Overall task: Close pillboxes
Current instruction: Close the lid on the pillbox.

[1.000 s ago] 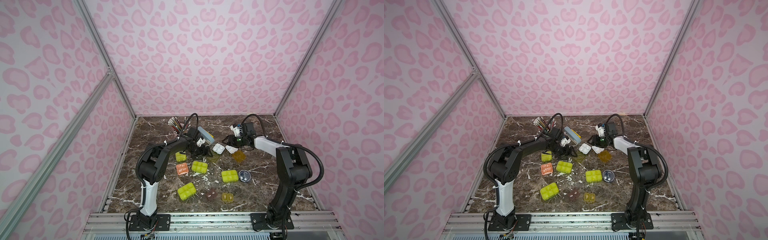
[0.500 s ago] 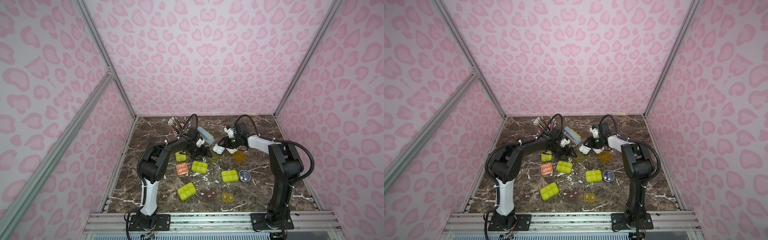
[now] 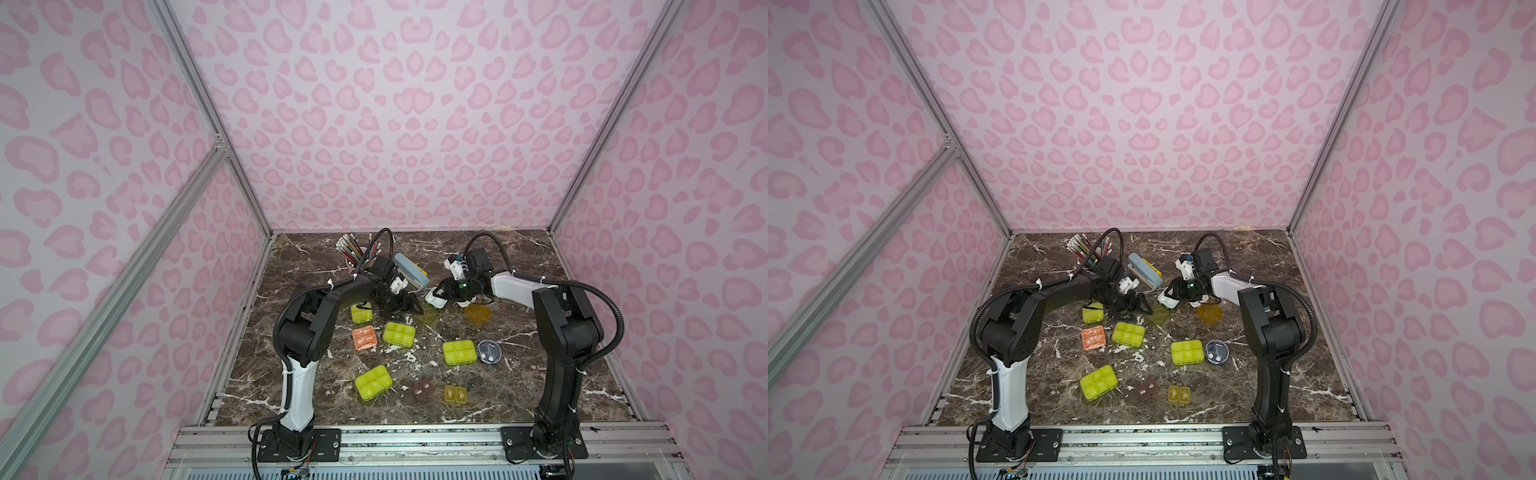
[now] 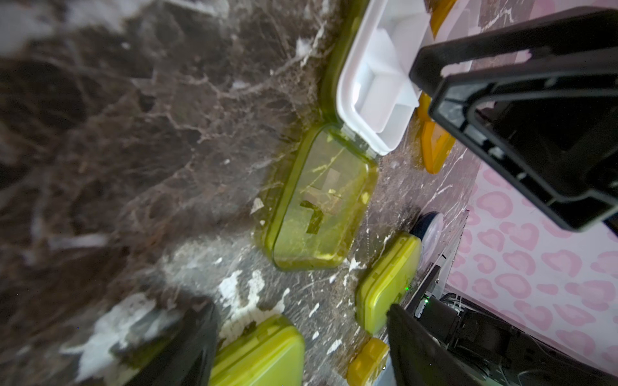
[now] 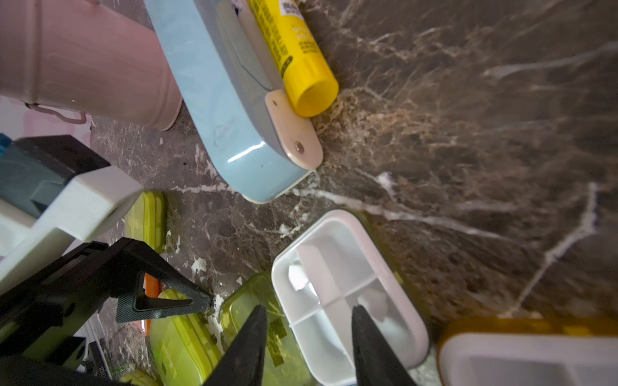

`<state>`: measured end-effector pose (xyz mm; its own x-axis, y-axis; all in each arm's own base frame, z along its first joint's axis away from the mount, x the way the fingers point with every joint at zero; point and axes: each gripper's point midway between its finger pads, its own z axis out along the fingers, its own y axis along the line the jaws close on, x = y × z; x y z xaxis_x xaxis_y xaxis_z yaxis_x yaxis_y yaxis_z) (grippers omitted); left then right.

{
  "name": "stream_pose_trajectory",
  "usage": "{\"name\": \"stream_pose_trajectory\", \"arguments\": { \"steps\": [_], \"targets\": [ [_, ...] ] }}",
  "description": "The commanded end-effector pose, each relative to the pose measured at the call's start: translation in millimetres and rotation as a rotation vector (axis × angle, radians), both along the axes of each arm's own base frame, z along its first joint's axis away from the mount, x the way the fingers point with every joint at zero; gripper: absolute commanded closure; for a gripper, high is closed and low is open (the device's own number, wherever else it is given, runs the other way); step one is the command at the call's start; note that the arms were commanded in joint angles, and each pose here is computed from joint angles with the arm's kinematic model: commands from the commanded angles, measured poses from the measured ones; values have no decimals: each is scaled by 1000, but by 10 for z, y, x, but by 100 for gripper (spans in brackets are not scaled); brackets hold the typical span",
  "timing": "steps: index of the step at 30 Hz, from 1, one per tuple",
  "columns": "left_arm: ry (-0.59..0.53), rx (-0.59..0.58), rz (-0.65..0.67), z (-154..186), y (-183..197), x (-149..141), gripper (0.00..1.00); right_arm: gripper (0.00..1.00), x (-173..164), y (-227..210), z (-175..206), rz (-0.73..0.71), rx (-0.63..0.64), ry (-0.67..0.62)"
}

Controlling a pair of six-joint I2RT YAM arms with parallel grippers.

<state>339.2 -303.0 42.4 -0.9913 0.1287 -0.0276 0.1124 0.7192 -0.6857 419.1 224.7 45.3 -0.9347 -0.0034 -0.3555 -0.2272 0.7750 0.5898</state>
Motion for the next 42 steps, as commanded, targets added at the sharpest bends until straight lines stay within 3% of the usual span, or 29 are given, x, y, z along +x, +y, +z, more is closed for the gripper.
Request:
{"name": "stream_pose_trajectory", "arguments": {
  "steps": [1, 9, 23, 33, 42],
  "targets": [
    [6, -7, 3, -15, -4, -11, 19, 56, -46, 6, -90, 4, 3, 21],
    [2, -10, 9, -6, 5, -25, 19, 56, -190, 208, 114, 40, 98, 25],
    [3, -5, 12, -2, 39, -75, 20, 54, -95, -89, 45, -7, -113, -24],
    [9, -10, 17, -4, 25, -76, 20, 58, -163, -110, -104, -4, -122, 0],
    [16, -18, 19, -11, 6, -91, 20, 67, -186, -87, -172, -1, -121, 13]
  ]
}}
